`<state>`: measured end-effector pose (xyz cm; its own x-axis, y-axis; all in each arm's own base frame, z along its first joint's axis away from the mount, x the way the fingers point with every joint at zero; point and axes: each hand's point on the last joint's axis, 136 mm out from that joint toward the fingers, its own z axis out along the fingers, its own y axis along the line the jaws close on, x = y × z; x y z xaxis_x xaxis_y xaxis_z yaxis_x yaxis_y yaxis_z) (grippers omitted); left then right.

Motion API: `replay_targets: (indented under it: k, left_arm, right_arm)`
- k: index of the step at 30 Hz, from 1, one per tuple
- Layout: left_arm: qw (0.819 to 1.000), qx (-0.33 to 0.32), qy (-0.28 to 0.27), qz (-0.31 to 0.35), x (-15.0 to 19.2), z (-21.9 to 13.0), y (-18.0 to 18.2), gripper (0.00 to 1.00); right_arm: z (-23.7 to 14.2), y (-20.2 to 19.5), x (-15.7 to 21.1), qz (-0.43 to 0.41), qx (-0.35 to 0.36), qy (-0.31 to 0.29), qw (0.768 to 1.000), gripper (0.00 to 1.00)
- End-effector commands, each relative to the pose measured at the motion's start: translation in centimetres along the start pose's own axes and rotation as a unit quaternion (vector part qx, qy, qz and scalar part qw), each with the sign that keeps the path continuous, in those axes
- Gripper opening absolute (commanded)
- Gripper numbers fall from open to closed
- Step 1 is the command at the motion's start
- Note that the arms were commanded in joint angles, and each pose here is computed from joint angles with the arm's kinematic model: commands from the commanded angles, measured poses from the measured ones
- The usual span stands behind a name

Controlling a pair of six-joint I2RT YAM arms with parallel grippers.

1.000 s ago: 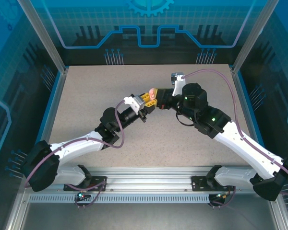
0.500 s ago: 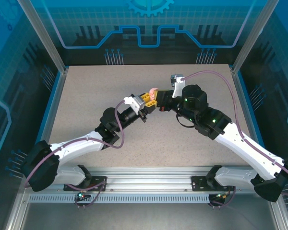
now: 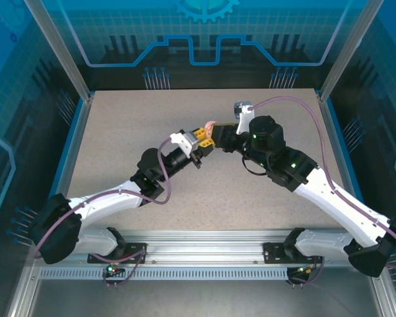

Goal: Insert the wireless bluetooth earbuds into the charging case

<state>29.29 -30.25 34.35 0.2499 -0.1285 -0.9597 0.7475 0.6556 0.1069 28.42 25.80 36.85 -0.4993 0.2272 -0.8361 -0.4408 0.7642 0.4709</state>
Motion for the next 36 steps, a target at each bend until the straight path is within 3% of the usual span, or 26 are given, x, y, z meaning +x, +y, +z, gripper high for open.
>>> replay_targets:
  k: [1, 9, 15, 23, 36]
  left_arm:
    - [0.999, -0.006, -0.044, 0.009, -3.1, 0.2, 0.2, 0.00]
    - [0.999, -0.007, -0.041, 0.007, -2.7, 0.1, 0.3, 0.00]
    - [0.999, -0.008, -0.033, 0.007, -2.0, 0.1, 0.2, 0.00]
    - [1.000, -0.003, -0.009, 0.002, -0.3, -0.2, 0.0, 0.00]
    - [0.998, 0.022, 0.038, -0.035, 3.5, -1.0, -1.2, 0.00]
  right_arm:
    - [-0.8, 0.7, -2.1, -0.002, -0.003, -0.022, 1.000, 0.44]
    - [-2.8, 0.9, -5.3, 0.006, -0.010, -0.064, 0.998, 0.65]
    - [-4.3, -2.1, -5.5, 0.024, 0.030, -0.060, 0.997, 0.70]
    - [-3.5, -6.8, -3.4, 0.034, 0.098, 0.024, 0.994, 0.72]
    - [2.0, -7.6, -1.6, 0.012, 0.101, 0.164, 0.981, 0.76]
